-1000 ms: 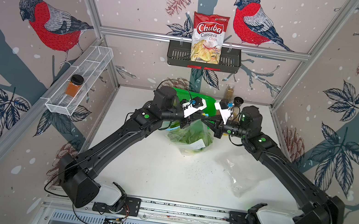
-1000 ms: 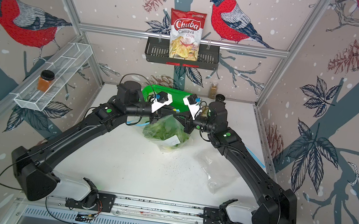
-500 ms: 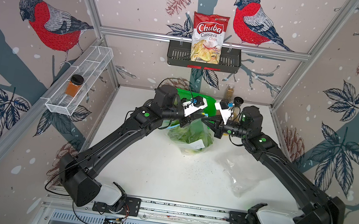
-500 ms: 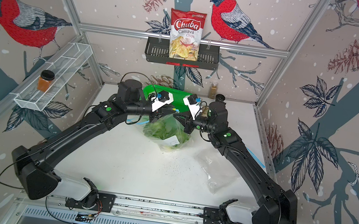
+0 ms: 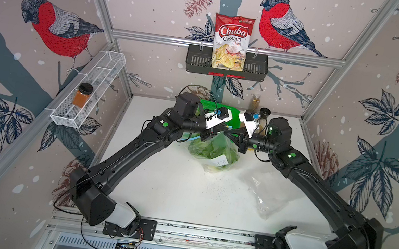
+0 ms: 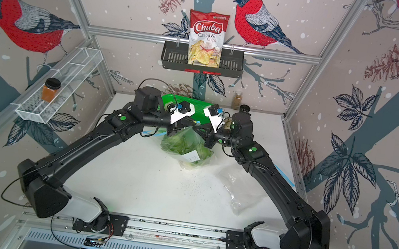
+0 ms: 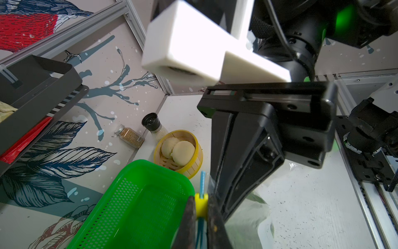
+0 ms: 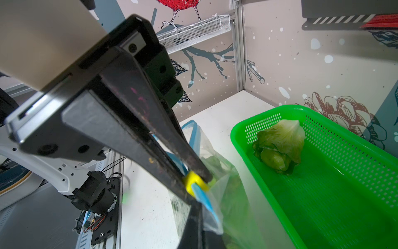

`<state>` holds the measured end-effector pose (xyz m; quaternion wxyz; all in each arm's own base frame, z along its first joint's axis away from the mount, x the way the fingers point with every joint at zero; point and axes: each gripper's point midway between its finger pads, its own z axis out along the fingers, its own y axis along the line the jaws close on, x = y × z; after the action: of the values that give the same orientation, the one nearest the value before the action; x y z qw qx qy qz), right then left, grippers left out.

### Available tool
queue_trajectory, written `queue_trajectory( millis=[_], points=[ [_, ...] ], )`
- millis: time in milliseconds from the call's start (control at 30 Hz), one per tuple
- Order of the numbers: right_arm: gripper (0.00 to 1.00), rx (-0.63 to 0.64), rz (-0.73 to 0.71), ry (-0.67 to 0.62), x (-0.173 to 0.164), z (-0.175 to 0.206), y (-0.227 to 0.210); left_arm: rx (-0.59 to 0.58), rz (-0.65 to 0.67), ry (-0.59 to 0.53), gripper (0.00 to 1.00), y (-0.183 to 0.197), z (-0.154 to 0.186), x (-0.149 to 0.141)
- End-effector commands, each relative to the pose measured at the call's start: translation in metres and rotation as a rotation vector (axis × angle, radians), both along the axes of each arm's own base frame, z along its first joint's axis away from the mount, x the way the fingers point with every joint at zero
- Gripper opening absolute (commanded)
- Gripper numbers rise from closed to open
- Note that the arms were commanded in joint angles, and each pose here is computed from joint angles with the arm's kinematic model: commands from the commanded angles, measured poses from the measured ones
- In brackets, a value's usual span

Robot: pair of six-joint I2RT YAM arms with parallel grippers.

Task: Put the chinese cabbages into a zipper bag and zip it
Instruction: Zip the zipper on the zipper food storage bag.

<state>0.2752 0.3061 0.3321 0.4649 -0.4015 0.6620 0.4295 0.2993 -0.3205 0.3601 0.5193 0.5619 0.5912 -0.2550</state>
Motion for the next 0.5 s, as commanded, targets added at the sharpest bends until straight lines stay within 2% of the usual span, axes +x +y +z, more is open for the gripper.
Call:
queue_trajectory(
  millis=[0, 133, 200, 267, 367, 467],
  points=[
    [0.00, 0.021, 0.002, -0.049, 0.001, 0.013, 0.001, 0.010, 0.006, -0.013, 0.01, 0.003, 0.002, -0.001],
    [0.04, 0.019, -0.005, -0.055, 0.000, 0.014, -0.001, 0.012, 0.031, -0.028, 0.00, 0.007, 0.004, 0.000],
    [0.11, 0.019, -0.014, -0.062, 0.001, 0.016, -0.002, 0.014, 0.035, -0.030, 0.00, 0.008, 0.005, 0.000],
    [0.14, 0.020, -0.019, -0.073, 0.001, 0.019, -0.003, 0.014, 0.036, -0.032, 0.00, 0.008, 0.006, 0.000],
    [0.24, 0.032, -0.024, -0.103, 0.000, 0.026, -0.005, 0.014, 0.033, -0.031, 0.00, 0.009, 0.006, -0.002],
    [0.23, 0.035, -0.013, -0.115, 0.000, 0.030, -0.003, 0.016, 0.036, -0.033, 0.00, 0.010, 0.006, -0.002]
  ],
)
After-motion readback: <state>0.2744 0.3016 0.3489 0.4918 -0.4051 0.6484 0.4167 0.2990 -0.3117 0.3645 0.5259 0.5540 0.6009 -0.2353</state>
